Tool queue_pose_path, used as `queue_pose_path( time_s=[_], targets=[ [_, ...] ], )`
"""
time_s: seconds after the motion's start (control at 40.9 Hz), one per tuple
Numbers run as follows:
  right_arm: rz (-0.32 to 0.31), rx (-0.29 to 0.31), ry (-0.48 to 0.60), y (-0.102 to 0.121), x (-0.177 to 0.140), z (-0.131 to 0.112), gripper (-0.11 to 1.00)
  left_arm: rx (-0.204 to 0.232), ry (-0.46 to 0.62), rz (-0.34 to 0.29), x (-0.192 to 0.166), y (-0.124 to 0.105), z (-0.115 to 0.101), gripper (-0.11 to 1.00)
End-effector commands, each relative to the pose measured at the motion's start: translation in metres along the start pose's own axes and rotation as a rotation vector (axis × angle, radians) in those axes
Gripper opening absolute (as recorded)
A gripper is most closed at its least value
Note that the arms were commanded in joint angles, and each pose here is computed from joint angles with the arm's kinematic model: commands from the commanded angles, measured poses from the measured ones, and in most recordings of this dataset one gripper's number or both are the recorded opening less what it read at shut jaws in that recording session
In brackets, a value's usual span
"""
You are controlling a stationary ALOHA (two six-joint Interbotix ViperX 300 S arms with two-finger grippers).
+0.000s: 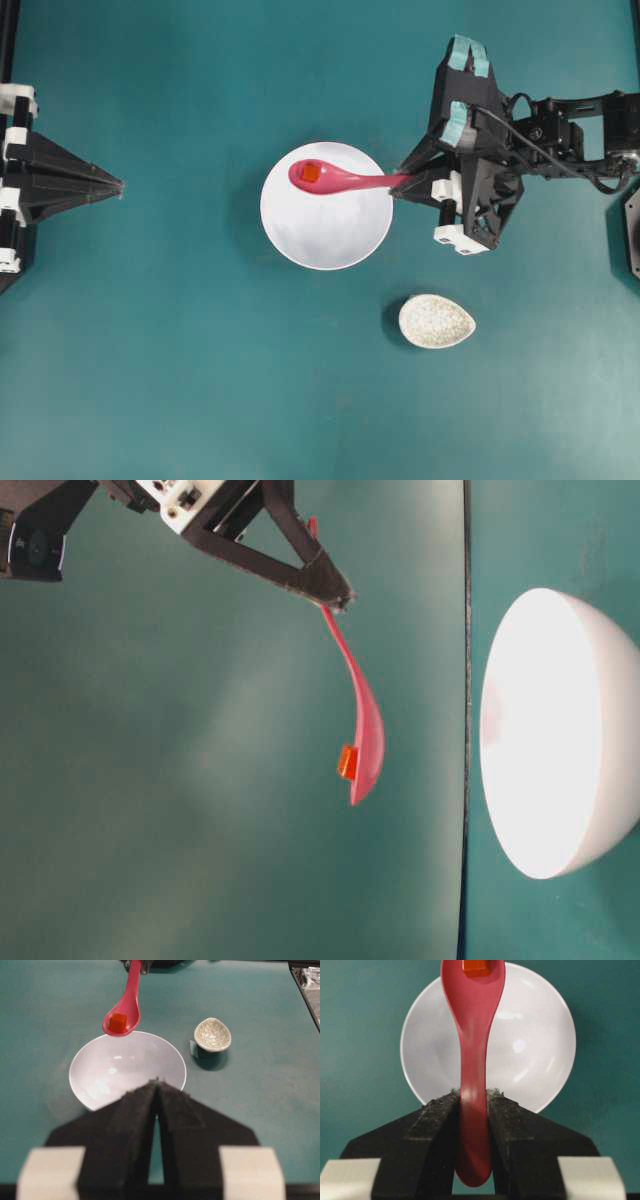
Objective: Grip the spoon and scoop the red block from the bowl with right arm.
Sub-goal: 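Hold the loaded spoon steady above the bowl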
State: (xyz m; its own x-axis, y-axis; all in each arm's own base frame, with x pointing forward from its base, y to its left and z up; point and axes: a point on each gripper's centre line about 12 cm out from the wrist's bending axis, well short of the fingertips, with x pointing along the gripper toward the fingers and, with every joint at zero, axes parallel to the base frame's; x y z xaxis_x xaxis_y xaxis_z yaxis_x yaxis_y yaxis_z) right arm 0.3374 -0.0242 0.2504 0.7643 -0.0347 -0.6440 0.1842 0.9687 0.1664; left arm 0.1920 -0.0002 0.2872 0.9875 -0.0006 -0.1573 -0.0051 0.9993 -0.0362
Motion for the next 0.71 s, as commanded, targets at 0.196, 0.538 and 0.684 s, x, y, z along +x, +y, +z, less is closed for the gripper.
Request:
queue_pose_path(
  time_s=[0.196, 0.538, 0.684],
  targets=[
    [0.003, 0.001, -0.037, 0.0005, -0.0080, 0.0099, 0.25, 0.003, -0.028, -0.001, 0.0000, -0.0004, 0.0105, 0.01],
    [0.004, 0.001, -0.038, 0.0010, -0.0080, 0.0100, 0.25, 0.003, -0.026, -0.001, 0.0001, -0.0004, 0.0103, 0.01],
    [0.002, 0.002, -0.037, 0.0004, -0.0079, 0.0095, 0.25, 0.003, -0.023, -0.001, 0.0004, -0.0003, 0.0094, 0.01]
  ],
)
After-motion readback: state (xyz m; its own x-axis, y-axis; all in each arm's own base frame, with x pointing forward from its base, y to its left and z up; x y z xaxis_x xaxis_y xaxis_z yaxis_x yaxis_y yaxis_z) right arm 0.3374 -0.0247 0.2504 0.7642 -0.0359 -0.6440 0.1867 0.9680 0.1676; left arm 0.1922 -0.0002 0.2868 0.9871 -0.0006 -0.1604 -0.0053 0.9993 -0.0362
